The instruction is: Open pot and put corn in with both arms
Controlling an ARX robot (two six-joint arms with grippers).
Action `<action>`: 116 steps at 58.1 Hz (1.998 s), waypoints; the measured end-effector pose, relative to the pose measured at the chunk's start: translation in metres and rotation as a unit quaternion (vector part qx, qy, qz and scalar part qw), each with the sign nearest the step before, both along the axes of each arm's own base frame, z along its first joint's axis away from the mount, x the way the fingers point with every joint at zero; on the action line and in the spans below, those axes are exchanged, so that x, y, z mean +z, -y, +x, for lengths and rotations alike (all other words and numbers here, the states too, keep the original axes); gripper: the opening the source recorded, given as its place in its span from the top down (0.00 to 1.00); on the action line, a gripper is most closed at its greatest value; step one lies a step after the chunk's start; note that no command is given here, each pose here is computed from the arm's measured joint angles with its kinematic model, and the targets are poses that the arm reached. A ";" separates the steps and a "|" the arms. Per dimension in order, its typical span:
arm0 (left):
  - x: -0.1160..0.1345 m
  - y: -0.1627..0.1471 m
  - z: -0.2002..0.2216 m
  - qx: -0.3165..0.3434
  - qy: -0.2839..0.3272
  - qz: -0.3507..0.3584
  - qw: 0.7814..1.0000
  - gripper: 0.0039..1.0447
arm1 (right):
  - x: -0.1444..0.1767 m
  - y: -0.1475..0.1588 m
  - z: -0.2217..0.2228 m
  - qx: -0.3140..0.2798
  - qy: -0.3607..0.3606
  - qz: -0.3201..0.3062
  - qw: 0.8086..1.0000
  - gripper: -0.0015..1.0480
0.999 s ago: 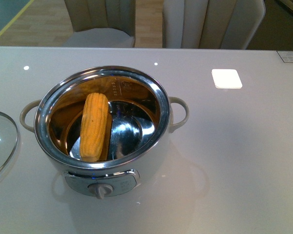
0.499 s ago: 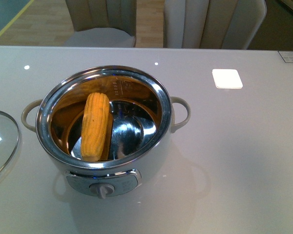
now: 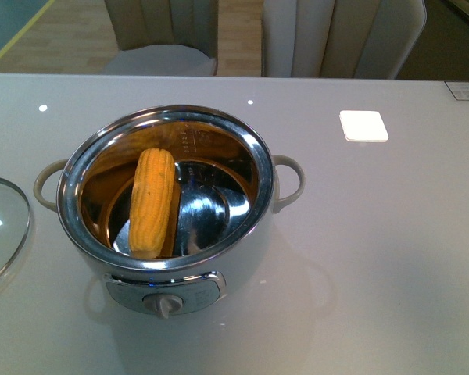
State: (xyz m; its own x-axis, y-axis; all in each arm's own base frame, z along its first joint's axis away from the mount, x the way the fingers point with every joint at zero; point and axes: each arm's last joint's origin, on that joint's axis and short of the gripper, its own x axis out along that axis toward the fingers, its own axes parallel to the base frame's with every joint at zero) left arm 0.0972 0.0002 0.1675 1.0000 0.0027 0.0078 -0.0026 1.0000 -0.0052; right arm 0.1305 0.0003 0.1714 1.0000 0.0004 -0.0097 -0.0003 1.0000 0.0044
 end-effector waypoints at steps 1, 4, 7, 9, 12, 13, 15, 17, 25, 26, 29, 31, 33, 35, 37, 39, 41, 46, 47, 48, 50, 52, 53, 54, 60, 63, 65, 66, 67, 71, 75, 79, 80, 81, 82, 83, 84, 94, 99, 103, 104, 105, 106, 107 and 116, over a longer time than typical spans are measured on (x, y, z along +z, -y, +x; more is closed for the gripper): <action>0.000 0.000 0.000 0.000 0.000 0.000 1.000 0.07 | -0.001 0.000 -0.001 0.000 0.004 0.000 1.000 0.98; 0.000 0.000 0.000 0.000 0.000 0.000 1.000 0.07 | 0.000 0.000 -0.002 -0.001 0.011 0.000 1.000 0.98; 0.000 0.000 0.000 0.000 0.000 0.000 1.000 0.07 | 0.000 0.000 -0.003 0.001 0.011 0.000 1.000 0.98; 0.000 0.000 0.000 0.000 0.000 0.000 1.000 0.07 | 0.000 0.000 -0.004 0.001 0.012 0.000 1.000 0.98; 0.000 0.000 0.000 0.000 0.000 0.000 1.000 0.07 | 0.001 0.000 -0.006 0.001 0.013 0.000 1.000 0.98; 0.000 0.000 0.000 0.000 0.000 0.000 1.000 0.07 | 0.001 0.000 -0.007 0.001 0.014 0.000 1.000 0.98; 0.000 0.000 0.000 0.000 0.000 0.000 1.000 0.07 | 0.001 0.000 -0.008 0.001 0.014 0.000 1.000 0.98; 0.000 0.000 0.000 0.000 0.000 0.000 1.000 0.07 | 0.001 0.000 -0.009 0.001 0.014 0.000 1.000 0.98; 0.000 0.000 0.000 0.000 0.000 0.000 1.000 0.07 | 0.001 0.000 -0.014 0.001 0.015 0.000 1.000 0.98; 0.000 0.000 0.000 0.000 0.000 0.000 1.000 0.07 | 0.001 0.000 -0.014 0.001 0.015 0.000 1.000 0.98; 0.000 0.000 0.000 0.000 0.000 0.000 1.000 0.07 | 0.001 0.000 -0.016 0.001 0.014 0.000 1.000 0.98; 0.000 0.000 0.000 0.000 0.000 0.000 1.000 0.07 | 0.001 0.000 -0.017 0.001 0.013 0.000 1.000 0.98; 0.000 0.000 0.000 0.000 0.000 0.000 1.000 0.07 | 0.001 0.000 -0.018 0.001 0.014 0.000 1.000 0.98; 0.000 0.000 0.000 0.000 0.000 0.000 1.000 0.07 | 0.001 0.000 -0.019 0.001 0.014 0.000 1.000 0.98; 0.000 0.000 0.000 0.000 0.000 0.000 1.000 0.07 | 0.001 0.000 -0.020 0.001 0.014 0.000 1.000 0.98; 0.000 0.000 0.000 0.000 0.000 0.000 1.000 0.07 | 0.001 0.000 -0.021 0.001 0.014 0.000 1.000 0.98; 0.000 0.000 0.000 0.000 0.000 0.000 1.000 0.07 | 0.001 0.000 -0.021 0.001 0.014 0.000 1.000 0.98; 0.000 0.000 0.000 0.000 0.000 0.000 1.000 0.07 | -0.002 0.000 -0.026 0.001 0.004 0.000 1.000 0.98; 0.000 0.000 0.000 0.000 0.000 0.000 1.000 0.07 | -0.004 0.000 -0.029 0.002 -0.003 0.000 1.000 0.98; 0.000 0.000 0.000 0.000 0.000 0.000 1.000 0.07 | -0.004 0.000 -0.030 0.000 -0.002 -0.001 1.000 0.98; 0.000 0.000 0.000 0.000 0.000 0.000 1.000 0.07 | -0.003 0.000 -0.032 0.001 0.006 -0.001 1.000 0.98; 0.000 0.000 0.000 0.000 0.000 0.000 1.000 0.07 | -0.002 0.000 -0.033 0.001 0.010 0.000 1.000 0.98; 0.000 0.000 0.000 0.000 0.000 0.000 1.000 0.07 | -0.002 0.000 -0.033 0.001 0.011 0.000 1.000 0.98; 0.000 0.000 0.000 0.000 0.000 0.000 1.000 0.07 | -0.002 0.000 -0.033 0.001 0.011 -0.001 1.000 0.98; 0.000 0.000 0.000 0.000 0.000 0.000 1.000 0.07 | -0.002 0.000 -0.033 0.001 0.011 0.000 1.000 0.98; 0.000 0.000 0.000 0.000 0.000 0.000 1.000 0.07 | -0.002 0.000 -0.033 0.001 0.011 0.000 1.000 0.98; 0.000 0.000 0.000 0.000 0.000 0.000 1.000 0.07 | -0.002 0.000 -0.033 0.001 0.011 -0.001 1.000 0.97; 0.000 0.000 0.000 0.000 0.000 0.000 1.000 0.07 | -0.002 0.000 -0.033 0.001 0.011 -0.001 1.000 0.94; 0.000 0.000 0.000 0.000 0.000 0.000 1.000 0.07 | -0.002 0.000 -0.033 0.001 0.011 -0.001 1.000 0.93; 0.000 0.000 0.000 0.000 0.000 0.000 1.000 0.07 | -0.002 0.000 -0.033 0.001 0.012 -0.001 1.000 0.81; 0.000 0.000 0.000 0.000 0.000 0.000 1.000 0.07 | -0.002 0.000 -0.033 0.001 0.011 -0.001 1.000 0.69; 0.000 0.000 0.000 0.000 0.000 0.000 1.000 0.07 | -0.002 0.000 -0.034 0.001 0.012 -0.001 1.000 0.58; 0.000 0.000 0.000 0.000 0.000 0.000 1.000 0.07 | -0.002 0.000 -0.034 0.001 0.012 -0.001 1.000 0.54; 0.000 0.000 0.000 0.000 0.000 0.000 1.000 0.07 | -0.002 0.000 -0.034 0.001 0.012 -0.001 1.000 0.53; 0.000 0.000 0.000 0.000 0.000 0.000 1.000 0.07 | -0.002 0.000 -0.034 0.000 0.012 -0.001 1.000 0.49; 0.000 0.000 0.000 0.000 0.000 0.000 1.000 0.07 | -0.002 0.000 -0.034 0.001 0.012 -0.001 1.000 0.46; 0.000 0.000 0.000 0.000 0.000 0.000 1.000 0.07 | -0.002 0.000 -0.034 0.001 0.012 -0.001 1.000 0.44; 0.000 0.000 0.000 0.000 0.000 0.000 1.000 0.07 | -0.002 0.000 -0.034 0.001 0.012 -0.001 1.000 0.15; 0.000 0.000 0.000 0.000 0.000 0.000 1.000 0.07 | -0.002 0.000 -0.034 0.001 0.012 -0.001 1.000 0.09; 0.000 0.000 0.000 0.000 0.000 0.000 1.000 0.07 | -0.002 0.000 -0.034 0.001 0.012 -0.001 1.000 0.08; 0.000 0.000 0.000 0.000 0.000 0.000 1.000 0.07 | -0.002 0.000 -0.034 0.001 0.012 -0.001 1.000 0.08; 0.000 0.000 0.000 0.000 0.000 0.000 1.000 0.07 | -0.002 0.000 -0.034 0.001 0.012 -0.001 1.000 0.08; 0.000 0.000 0.000 0.000 0.000 0.000 1.000 0.07 | -0.002 0.000 -0.034 0.001 0.012 -0.001 1.000 0.08; 0.000 0.000 0.000 0.000 0.000 0.000 1.000 0.07 | -0.002 0.000 -0.034 0.001 0.012 -0.001 1.000 0.08; 0.000 0.000 0.000 0.000 0.000 0.000 1.000 0.07 | -0.002 0.000 -0.034 0.001 0.012 -0.001 1.000 0.08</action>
State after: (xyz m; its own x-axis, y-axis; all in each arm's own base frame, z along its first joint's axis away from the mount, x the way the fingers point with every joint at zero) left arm 0.0972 0.0002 0.1675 1.0000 0.0027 0.0078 -0.0026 1.0000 -0.0048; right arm 0.0969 0.0003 0.1693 0.9999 0.0015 0.0135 -0.0016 1.0000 0.0029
